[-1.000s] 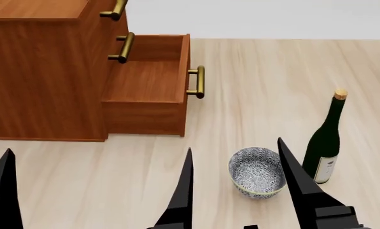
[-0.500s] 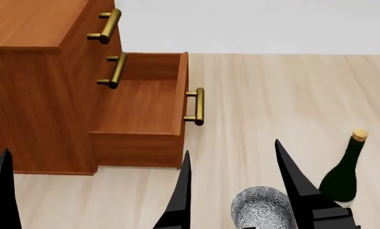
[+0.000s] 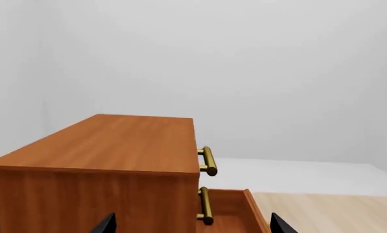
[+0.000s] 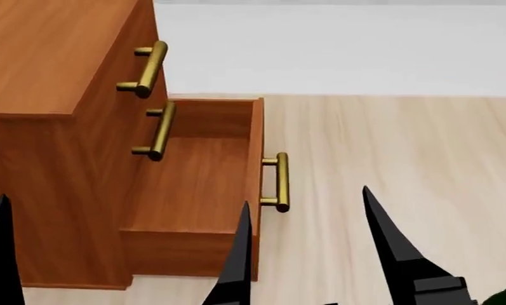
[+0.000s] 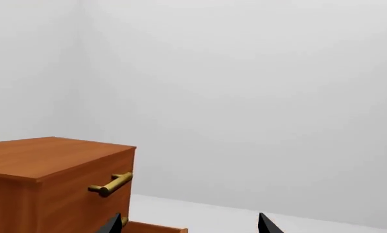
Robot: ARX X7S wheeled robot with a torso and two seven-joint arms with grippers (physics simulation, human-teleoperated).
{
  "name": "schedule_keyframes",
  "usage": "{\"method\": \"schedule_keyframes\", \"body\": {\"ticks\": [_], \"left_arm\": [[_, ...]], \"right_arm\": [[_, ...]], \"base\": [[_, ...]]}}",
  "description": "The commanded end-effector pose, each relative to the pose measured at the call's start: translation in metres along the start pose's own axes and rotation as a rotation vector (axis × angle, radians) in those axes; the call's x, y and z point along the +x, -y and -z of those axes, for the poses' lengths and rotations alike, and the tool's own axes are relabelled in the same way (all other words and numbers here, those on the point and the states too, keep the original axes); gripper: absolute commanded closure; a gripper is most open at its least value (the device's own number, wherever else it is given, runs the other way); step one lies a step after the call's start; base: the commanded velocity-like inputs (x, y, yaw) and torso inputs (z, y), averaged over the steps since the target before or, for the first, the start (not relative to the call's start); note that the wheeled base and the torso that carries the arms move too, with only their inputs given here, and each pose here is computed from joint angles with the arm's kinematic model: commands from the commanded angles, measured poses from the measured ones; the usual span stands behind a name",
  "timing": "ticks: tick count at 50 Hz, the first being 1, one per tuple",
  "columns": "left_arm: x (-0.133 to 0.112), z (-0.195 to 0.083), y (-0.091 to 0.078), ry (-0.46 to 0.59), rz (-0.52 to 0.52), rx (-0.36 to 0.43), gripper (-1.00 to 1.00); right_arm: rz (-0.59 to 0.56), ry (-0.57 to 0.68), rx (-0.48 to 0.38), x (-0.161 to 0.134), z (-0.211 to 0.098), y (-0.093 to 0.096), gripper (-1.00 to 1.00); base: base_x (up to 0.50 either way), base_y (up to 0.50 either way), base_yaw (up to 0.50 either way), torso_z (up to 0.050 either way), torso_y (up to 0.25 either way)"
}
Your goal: Put the wine bottle in the bottom drawer of the cabinet.
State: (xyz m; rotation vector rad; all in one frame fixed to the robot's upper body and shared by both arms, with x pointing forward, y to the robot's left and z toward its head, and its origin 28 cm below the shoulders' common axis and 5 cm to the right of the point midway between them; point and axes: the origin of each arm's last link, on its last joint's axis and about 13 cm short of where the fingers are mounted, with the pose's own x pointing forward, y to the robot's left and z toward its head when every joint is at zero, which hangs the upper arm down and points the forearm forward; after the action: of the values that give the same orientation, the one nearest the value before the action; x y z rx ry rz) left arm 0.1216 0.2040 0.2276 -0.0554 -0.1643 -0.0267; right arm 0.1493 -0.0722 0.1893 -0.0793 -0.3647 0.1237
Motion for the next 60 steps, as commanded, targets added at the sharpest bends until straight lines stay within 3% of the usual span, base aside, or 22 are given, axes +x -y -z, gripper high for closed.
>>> {"method": "schedule_keyframes", "body": {"ticks": [1, 38, 60], "left_arm": [[-0.001, 0.001, 0.0, -0.002, -0.001, -0.003, -1.0], [-0.002, 0.003, 0.001, -0.015, -0.001, -0.01, -1.0], [-0.002, 0.004, 0.0, -0.016, -0.002, -0.003, -1.0]], "right_arm": [[0.005, -0.005, 0.006, 0.0, 0.001, 0.0, -1.0], [-0.001, -0.012, 0.01, -0.001, 0.002, -0.001, -1.0], [-0.004, -0.053, -0.027, -0.013, 0.005, 0.009, -1.0]], "base": [[0.32, 0.0, 0.0, 0.0, 0.0], [0.31, 0.0, 0.0, 0.0, 0.001], [0.01, 0.0, 0.0, 0.0, 0.0]]}}
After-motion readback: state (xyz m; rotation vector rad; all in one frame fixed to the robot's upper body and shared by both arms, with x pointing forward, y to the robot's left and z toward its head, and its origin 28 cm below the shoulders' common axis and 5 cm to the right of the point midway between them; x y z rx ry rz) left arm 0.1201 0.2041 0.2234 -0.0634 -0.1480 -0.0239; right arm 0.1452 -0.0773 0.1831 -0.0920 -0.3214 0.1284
